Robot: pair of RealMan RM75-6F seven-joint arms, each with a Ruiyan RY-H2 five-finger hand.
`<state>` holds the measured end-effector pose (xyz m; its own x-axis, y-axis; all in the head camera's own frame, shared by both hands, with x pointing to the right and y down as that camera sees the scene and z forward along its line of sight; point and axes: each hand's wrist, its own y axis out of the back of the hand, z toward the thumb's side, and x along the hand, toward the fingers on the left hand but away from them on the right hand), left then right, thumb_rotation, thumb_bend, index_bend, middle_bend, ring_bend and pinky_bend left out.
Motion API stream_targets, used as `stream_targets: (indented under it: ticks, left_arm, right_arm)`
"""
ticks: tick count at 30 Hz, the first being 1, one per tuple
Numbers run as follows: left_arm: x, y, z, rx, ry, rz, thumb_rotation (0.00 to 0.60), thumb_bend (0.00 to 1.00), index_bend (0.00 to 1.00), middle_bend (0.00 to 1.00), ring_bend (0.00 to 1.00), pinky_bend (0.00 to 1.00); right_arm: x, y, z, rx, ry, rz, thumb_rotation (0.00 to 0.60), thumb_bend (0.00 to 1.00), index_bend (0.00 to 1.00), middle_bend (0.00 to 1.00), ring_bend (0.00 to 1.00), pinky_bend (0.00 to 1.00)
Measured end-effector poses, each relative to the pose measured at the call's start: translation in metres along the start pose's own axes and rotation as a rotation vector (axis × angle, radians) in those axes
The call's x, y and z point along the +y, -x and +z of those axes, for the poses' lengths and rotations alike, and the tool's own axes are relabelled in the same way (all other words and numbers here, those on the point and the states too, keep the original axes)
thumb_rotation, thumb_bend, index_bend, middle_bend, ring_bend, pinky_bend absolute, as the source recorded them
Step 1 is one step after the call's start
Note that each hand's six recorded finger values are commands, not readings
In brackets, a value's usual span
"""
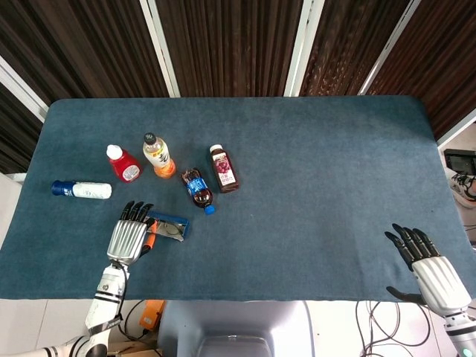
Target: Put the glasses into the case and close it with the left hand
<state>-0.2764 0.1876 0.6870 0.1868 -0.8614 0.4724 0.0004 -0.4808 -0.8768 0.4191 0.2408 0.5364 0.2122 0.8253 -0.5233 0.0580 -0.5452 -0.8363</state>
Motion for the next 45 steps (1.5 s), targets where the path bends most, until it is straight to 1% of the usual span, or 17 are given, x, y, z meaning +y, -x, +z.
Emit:
stream_targets:
  ticks: [4, 8, 15, 18, 20, 23, 29, 31, 36, 40, 43, 45]
  left_arm:
    - [-0.002, -0.018, 0.005, 0.03, 0.004, -0.02, 0.6, 0.42, 0.67, 0.2, 0.13, 0.13]
    - [-0.005, -0.032, 0.006, 0.059, -0.039, -0.014, 0.6, 0.42, 0.67, 0.2, 0.13, 0.14]
    - [-0.012, -0.045, -0.001, 0.104, -0.04, -0.027, 0.6, 0.42, 0.66, 0.2, 0.14, 0.14]
    - [-0.014, -0.049, -0.004, 0.116, -0.038, -0.031, 0.6, 0.42, 0.57, 0.2, 0.14, 0.14]
    - [-0.016, -0.05, -0.006, 0.122, -0.032, -0.037, 0.6, 0.42, 0.45, 0.19, 0.14, 0.14]
    - [-0.018, -0.052, -0.009, 0.129, -0.028, -0.046, 0.6, 0.41, 0.35, 0.18, 0.13, 0.13]
    - [-0.024, -0.054, -0.015, 0.158, -0.043, -0.087, 0.6, 0.4, 0.23, 0.14, 0.1, 0.13]
    - [-0.024, -0.055, -0.016, 0.162, -0.047, -0.092, 0.6, 0.4, 0.21, 0.13, 0.1, 0.13]
    - [-0.018, -0.053, -0.015, 0.155, -0.031, -0.078, 0.6, 0.4, 0.18, 0.11, 0.09, 0.13]
    - [-0.002, -0.043, -0.012, 0.122, 0.007, -0.027, 0.6, 0.4, 0.12, 0.08, 0.07, 0.12]
    - [0.016, -0.023, -0.014, 0.075, 0.048, 0.029, 0.6, 0.39, 0.1, 0.04, 0.02, 0.09]
    - [0.028, -0.001, -0.024, 0.045, 0.074, 0.057, 0.6, 0.39, 0.07, 0.01, 0.0, 0.05]
  right_arm:
    - [0.001, 0.0, -0.001, -0.002, 0.004, -0.003, 0.6, 0.24, 0.0, 0.0, 0.0, 0.0]
    - [0.003, 0.0, -0.002, -0.004, 0.006, -0.005, 0.6, 0.24, 0.0, 0.0, 0.0, 0.0]
    - [0.003, 0.0, -0.003, -0.007, 0.005, -0.007, 0.6, 0.24, 0.0, 0.0, 0.0, 0.0]
    - [0.003, 0.0, -0.003, -0.007, 0.004, -0.007, 0.6, 0.24, 0.0, 0.0, 0.0, 0.0]
    - [0.003, 0.0, -0.003, -0.008, 0.002, -0.007, 0.6, 0.24, 0.0, 0.0, 0.0, 0.0]
    - [0.002, 0.001, -0.003, -0.009, 0.002, -0.006, 0.6, 0.24, 0.0, 0.0, 0.0, 0.0]
    - [0.002, 0.0, -0.003, -0.008, 0.002, -0.007, 0.6, 0.24, 0.0, 0.0, 0.0, 0.0]
    - [0.003, 0.0, -0.003, -0.008, 0.002, -0.008, 0.6, 0.24, 0.0, 0.0, 0.0, 0.0]
    - [0.002, 0.0, -0.002, -0.006, 0.001, -0.006, 0.6, 0.24, 0.0, 0.0, 0.0, 0.0]
    - [0.002, 0.001, -0.003, -0.009, 0.002, -0.006, 0.6, 0.24, 0.0, 0.0, 0.0, 0.0]
    - [0.002, 0.001, -0.003, -0.01, 0.0, -0.004, 0.6, 0.24, 0.0, 0.0, 0.0, 0.0]
    - [0.001, 0.001, -0.003, -0.011, -0.006, -0.001, 0.6, 0.24, 0.0, 0.0, 0.0, 0.0]
